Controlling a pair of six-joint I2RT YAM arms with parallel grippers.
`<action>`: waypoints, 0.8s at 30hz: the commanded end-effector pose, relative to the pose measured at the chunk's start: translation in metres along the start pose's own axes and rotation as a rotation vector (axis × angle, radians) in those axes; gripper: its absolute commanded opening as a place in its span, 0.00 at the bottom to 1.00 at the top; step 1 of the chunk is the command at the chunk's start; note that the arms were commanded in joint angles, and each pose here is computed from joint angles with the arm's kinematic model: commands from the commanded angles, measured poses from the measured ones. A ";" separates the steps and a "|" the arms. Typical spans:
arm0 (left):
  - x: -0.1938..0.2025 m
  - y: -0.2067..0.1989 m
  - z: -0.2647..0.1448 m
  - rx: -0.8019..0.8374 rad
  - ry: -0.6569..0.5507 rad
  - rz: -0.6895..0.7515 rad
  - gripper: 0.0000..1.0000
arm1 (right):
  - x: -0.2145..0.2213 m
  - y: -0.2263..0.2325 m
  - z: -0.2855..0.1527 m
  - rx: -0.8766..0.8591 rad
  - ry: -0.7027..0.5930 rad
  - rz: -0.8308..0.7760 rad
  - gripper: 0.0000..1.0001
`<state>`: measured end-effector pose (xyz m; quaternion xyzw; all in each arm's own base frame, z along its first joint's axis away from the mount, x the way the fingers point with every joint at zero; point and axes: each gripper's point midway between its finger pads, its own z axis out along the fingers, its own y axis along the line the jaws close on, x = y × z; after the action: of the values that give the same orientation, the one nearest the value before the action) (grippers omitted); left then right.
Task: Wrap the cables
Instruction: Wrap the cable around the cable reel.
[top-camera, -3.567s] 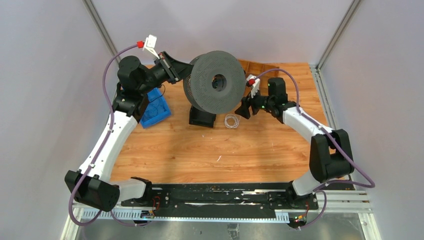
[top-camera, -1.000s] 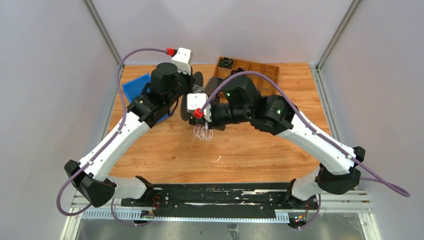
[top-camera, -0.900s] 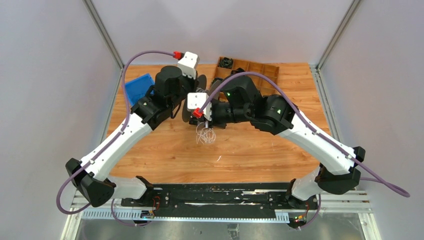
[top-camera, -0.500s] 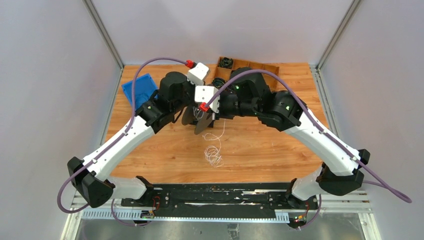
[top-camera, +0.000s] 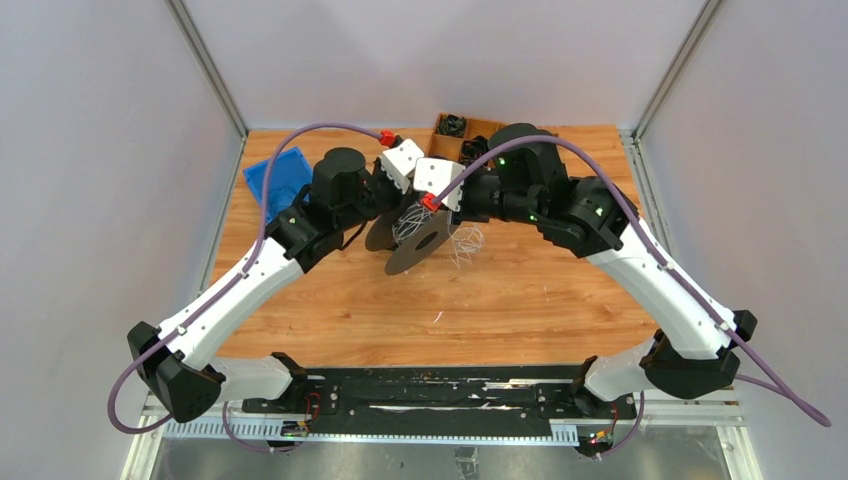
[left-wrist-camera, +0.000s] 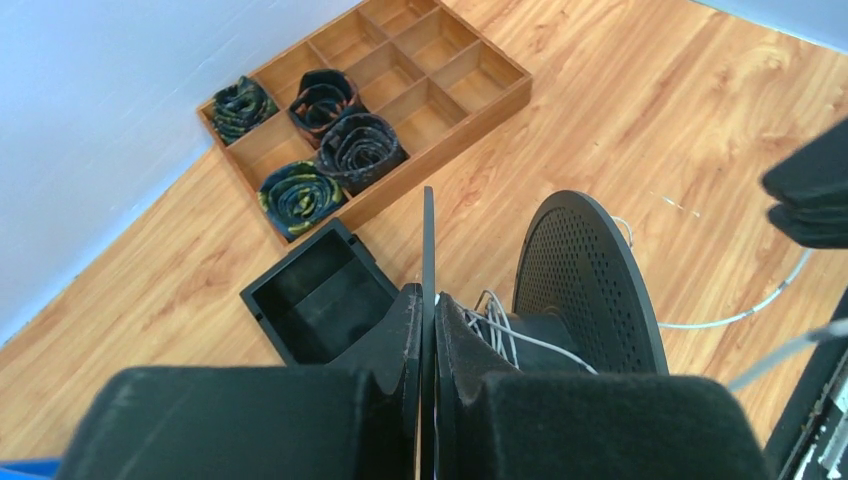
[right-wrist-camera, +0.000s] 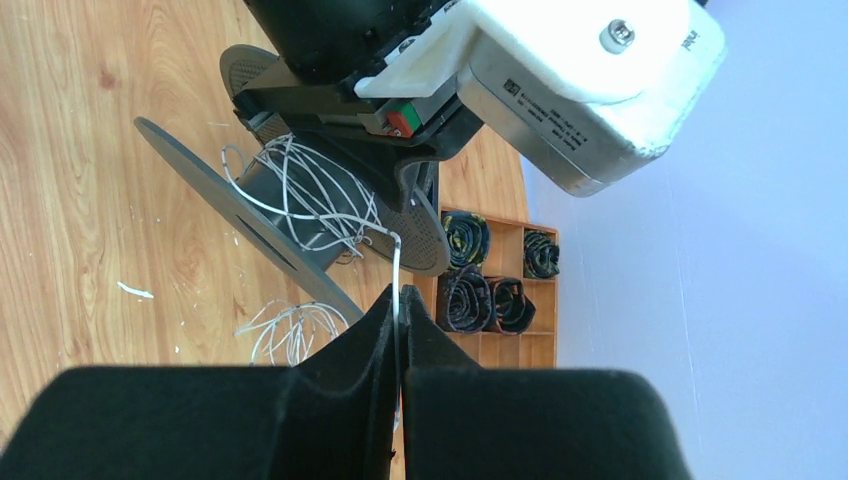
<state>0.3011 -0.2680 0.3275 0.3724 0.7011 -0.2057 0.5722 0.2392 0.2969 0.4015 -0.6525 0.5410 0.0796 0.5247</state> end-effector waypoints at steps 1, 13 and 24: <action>-0.025 -0.015 -0.008 0.078 -0.092 0.061 0.00 | 0.012 -0.009 0.000 0.030 0.039 -0.023 0.01; -0.021 -0.045 -0.012 0.214 -0.093 0.107 0.00 | 0.049 -0.035 0.010 0.068 0.088 0.050 0.01; -0.026 -0.070 -0.024 0.356 -0.123 0.108 0.00 | 0.101 -0.044 0.015 0.064 0.130 0.151 0.01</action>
<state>0.2541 -0.2969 0.3232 0.4735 0.6414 -0.2833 0.5331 0.3143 0.2423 0.3607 -0.6031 0.6192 0.0438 0.5009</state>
